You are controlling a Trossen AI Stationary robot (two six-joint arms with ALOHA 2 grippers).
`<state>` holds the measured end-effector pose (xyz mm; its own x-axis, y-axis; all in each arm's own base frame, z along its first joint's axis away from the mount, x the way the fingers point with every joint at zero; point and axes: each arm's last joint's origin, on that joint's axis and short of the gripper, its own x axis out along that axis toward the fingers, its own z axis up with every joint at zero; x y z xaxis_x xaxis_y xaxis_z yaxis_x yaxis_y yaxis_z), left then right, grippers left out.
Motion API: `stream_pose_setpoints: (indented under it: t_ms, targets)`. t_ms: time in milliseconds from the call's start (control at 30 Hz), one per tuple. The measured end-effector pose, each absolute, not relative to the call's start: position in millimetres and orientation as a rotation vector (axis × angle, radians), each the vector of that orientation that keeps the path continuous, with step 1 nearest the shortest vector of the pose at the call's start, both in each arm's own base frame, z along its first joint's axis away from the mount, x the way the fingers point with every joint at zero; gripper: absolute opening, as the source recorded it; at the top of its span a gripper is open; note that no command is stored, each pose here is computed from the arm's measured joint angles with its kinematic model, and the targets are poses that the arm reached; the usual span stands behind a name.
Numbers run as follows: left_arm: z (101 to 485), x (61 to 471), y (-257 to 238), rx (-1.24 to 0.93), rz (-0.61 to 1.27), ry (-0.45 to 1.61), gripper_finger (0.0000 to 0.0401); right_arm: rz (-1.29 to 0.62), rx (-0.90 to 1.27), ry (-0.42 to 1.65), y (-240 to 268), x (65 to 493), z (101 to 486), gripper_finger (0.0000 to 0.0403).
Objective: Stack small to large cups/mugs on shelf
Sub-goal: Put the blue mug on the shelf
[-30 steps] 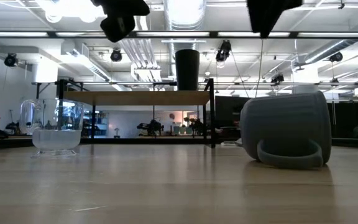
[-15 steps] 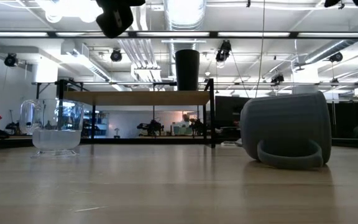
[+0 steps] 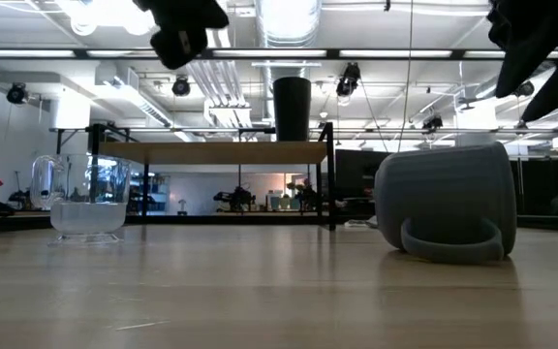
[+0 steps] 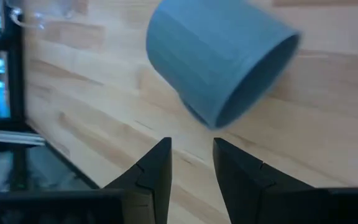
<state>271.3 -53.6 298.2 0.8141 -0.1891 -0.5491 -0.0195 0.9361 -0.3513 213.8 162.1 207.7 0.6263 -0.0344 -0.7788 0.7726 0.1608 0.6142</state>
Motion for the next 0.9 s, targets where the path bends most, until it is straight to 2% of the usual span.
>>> stream_pose_setpoints:
  t_ms: [200,467,900]
  targets:
    - [277,289,-55,-0.388,-0.029,0.646,0.0,-0.728,1.329,0.7,158,209,185,0.0109]
    - [247,328,-63,-0.433,-0.04,0.572,0.0,-0.732,1.332,0.665,158,210,186,0.01]
    - [179,373,-64,-0.497,0.002,0.605,0.0,-0.735,1.326,0.641,157,211,186,0.0098]
